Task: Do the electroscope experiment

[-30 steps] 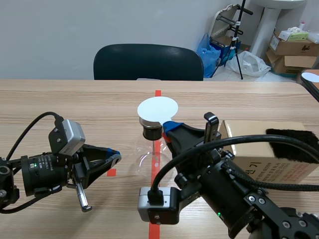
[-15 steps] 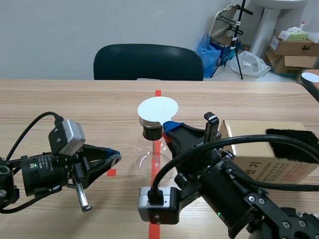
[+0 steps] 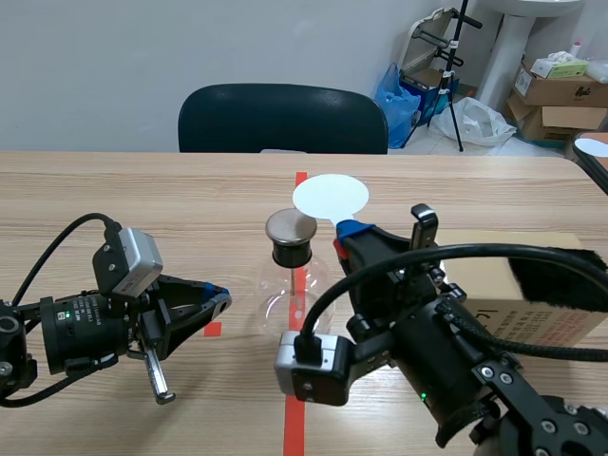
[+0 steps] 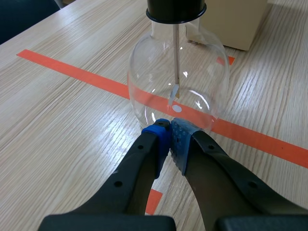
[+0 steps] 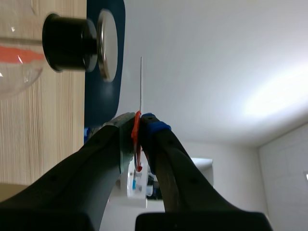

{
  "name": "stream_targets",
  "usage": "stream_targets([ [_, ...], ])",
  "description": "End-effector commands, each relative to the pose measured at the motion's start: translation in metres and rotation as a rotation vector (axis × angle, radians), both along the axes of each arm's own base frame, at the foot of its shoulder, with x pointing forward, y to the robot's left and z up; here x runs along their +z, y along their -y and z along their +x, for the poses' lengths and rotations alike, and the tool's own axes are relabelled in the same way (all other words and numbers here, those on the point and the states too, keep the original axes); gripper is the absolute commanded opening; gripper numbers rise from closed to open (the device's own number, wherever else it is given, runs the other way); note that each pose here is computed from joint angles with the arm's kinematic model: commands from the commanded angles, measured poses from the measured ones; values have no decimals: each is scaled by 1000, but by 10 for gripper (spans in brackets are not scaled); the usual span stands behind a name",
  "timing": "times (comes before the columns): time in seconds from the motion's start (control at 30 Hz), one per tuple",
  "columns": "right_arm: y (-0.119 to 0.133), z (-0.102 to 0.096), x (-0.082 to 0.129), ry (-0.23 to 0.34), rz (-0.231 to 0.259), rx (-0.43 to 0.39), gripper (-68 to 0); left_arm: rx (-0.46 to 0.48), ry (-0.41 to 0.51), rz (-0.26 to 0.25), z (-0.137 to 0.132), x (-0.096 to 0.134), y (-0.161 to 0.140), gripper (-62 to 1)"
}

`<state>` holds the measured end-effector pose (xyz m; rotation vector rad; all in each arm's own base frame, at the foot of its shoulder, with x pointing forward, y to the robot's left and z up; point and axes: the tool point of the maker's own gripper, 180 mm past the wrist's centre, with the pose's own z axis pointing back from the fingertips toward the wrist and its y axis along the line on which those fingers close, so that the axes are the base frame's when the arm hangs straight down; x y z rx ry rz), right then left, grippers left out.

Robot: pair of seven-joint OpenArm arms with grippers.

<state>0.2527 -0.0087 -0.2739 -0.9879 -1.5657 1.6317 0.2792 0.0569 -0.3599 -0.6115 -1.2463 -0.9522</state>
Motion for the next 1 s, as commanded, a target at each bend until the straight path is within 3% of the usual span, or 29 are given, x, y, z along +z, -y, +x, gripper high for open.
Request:
stream_targets([
  [0.0, 11, 8, 6, 26, -2, -47, -667, 3, 22, -26, 4, 8, 3, -579],
  [0.3, 52, 22, 10, 42, 10, -290, -667, 3, 22, -26, 4, 8, 3, -579],
  [0.57, 76, 26, 12, 51, 17, -427, -667, 3, 22, -26, 4, 8, 3, -579],
  [0.73, 84, 27, 12, 54, 20, -470, -667, 3, 22, -26, 4, 8, 3, -579],
  [0.97, 83, 27, 12, 54, 19, -465, -667, 3, 22, -26, 4, 8, 3, -579],
])
